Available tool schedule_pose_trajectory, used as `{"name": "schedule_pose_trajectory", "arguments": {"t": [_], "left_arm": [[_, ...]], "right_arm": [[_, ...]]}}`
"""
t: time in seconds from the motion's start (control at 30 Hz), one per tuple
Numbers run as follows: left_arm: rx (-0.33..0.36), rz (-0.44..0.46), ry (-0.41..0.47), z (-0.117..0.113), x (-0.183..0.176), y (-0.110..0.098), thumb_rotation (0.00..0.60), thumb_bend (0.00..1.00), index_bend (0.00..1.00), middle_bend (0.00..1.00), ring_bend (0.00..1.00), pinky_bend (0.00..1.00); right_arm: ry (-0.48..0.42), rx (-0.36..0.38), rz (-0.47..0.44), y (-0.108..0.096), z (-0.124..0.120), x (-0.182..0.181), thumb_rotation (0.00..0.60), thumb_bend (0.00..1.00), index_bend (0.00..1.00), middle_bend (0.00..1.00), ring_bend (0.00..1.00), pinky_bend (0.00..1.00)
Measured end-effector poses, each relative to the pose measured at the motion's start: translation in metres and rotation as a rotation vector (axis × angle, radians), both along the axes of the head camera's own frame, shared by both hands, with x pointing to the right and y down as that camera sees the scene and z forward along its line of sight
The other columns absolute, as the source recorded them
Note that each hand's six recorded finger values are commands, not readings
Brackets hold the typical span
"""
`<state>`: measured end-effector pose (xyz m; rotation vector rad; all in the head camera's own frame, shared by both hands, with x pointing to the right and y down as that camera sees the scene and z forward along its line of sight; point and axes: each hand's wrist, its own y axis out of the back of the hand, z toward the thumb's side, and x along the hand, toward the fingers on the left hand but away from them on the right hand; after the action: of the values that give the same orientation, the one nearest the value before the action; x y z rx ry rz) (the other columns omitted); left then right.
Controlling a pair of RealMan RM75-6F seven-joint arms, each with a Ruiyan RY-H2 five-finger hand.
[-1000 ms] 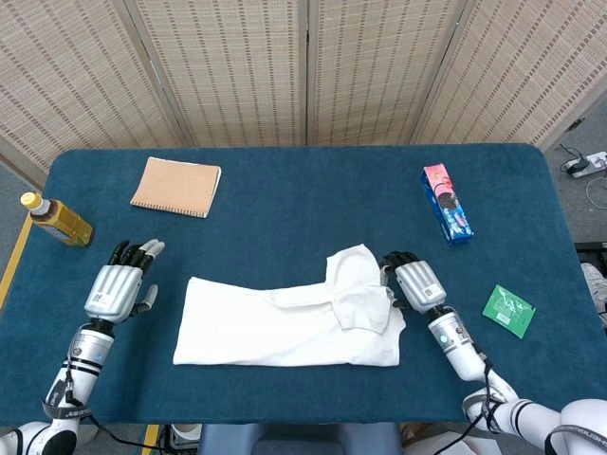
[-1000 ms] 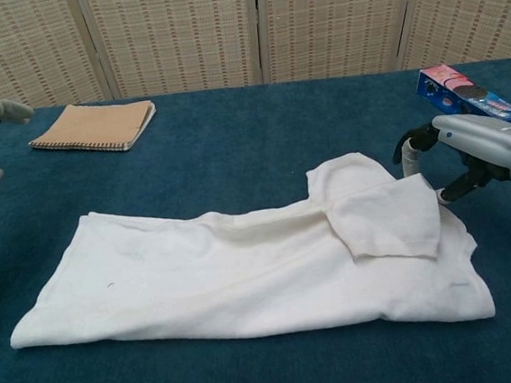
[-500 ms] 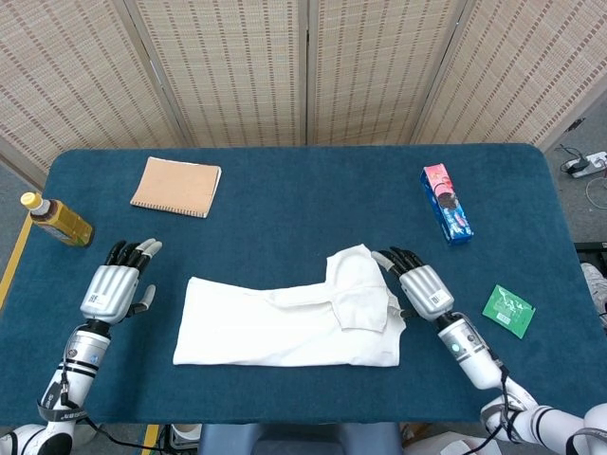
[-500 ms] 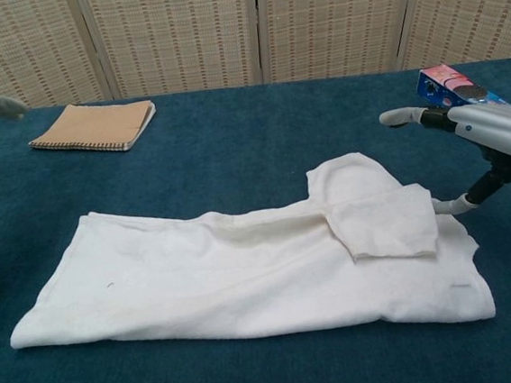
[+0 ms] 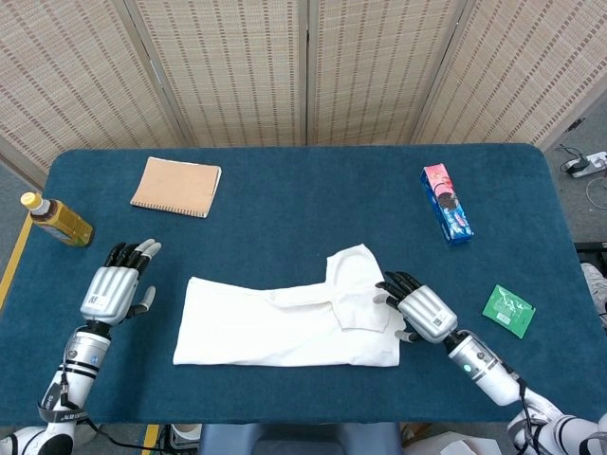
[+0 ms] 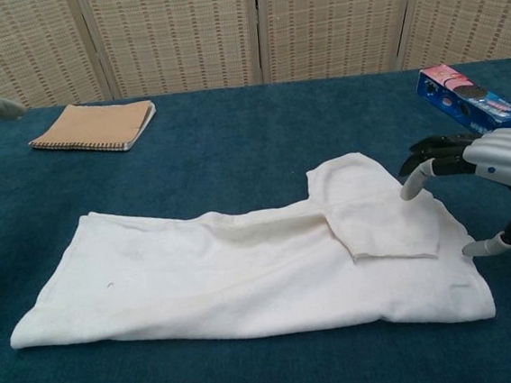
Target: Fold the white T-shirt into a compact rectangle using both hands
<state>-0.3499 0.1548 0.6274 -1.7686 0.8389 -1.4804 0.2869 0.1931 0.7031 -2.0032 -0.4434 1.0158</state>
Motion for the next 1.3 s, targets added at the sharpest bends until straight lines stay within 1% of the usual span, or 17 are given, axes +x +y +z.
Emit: {"name": "schedule_pose_trajectory", "arguments": {"t": [0.2,0.27,0.43,0.53,0.8,0.87,0.97,1.07,1.2,1.3], "left_arm": [[-0.01,-0.013,0.009,0.001,-0.002,0.001,0.6,0.47,0.01,0.08,0.08,0.01],[-0.012,-0.017,0.009,0.002,-0.004,0.001,0.6,0.47,0.01,0.08,0.08,0.01],[-0.011,-0.024,0.015,0.002,-0.005,0.0,0.6,0.47,0.01,0.08,0.08,0.01],[-0.01,-0.026,0.016,0.002,-0.006,0.0,0.6,0.47,0.01,0.08,0.08,0.01],[-0.015,-0.032,0.014,0.003,-0.009,0.001,0.6,0.47,0.01,0.07,0.08,0.01],[-0.017,-0.034,0.015,0.003,-0.009,0.0,0.6,0.47,0.01,0.07,0.08,0.01],[-0.018,-0.035,0.02,0.003,-0.009,0.001,0.6,0.47,0.01,0.07,0.07,0.01],[-0.017,-0.036,0.02,0.003,-0.01,0.001,0.6,0.47,0.01,0.07,0.07,0.01],[-0.011,-0.043,0.021,0.001,-0.012,-0.001,0.6,0.47,0.01,0.07,0.07,0.01],[-0.006,-0.05,0.024,0.0,-0.014,-0.001,0.6,0.47,0.01,0.07,0.07,0.01]], "right_arm": [[0.022,0.03,-0.058,0.0,0.005,-0.004,0.6,0.11,0.34,0.2,0.04,0.1],[0.025,0.042,-0.07,0.0,0.006,-0.006,0.6,0.13,0.36,0.21,0.05,0.1],[0.012,0.054,-0.078,-0.002,0.011,-0.013,0.6,0.19,0.41,0.23,0.07,0.1],[0.004,0.056,-0.084,-0.003,0.013,-0.018,0.6,0.21,0.43,0.24,0.07,0.1],[0.009,0.066,-0.113,-0.002,0.017,-0.023,0.6,0.23,0.44,0.25,0.08,0.1],[0.005,0.069,-0.116,-0.001,0.017,-0.025,0.6,0.25,0.47,0.26,0.09,0.1],[-0.007,0.076,-0.114,-0.002,0.018,-0.028,0.6,0.29,0.54,0.29,0.12,0.1],[-0.015,0.088,-0.106,-0.004,0.018,-0.031,0.6,0.33,0.58,0.32,0.14,0.1],[-0.031,0.106,-0.067,-0.011,0.017,-0.034,0.6,0.36,0.59,0.33,0.14,0.1],[-0.057,0.116,-0.004,-0.021,0.016,-0.036,0.6,0.37,0.59,0.33,0.14,0.1]]}}
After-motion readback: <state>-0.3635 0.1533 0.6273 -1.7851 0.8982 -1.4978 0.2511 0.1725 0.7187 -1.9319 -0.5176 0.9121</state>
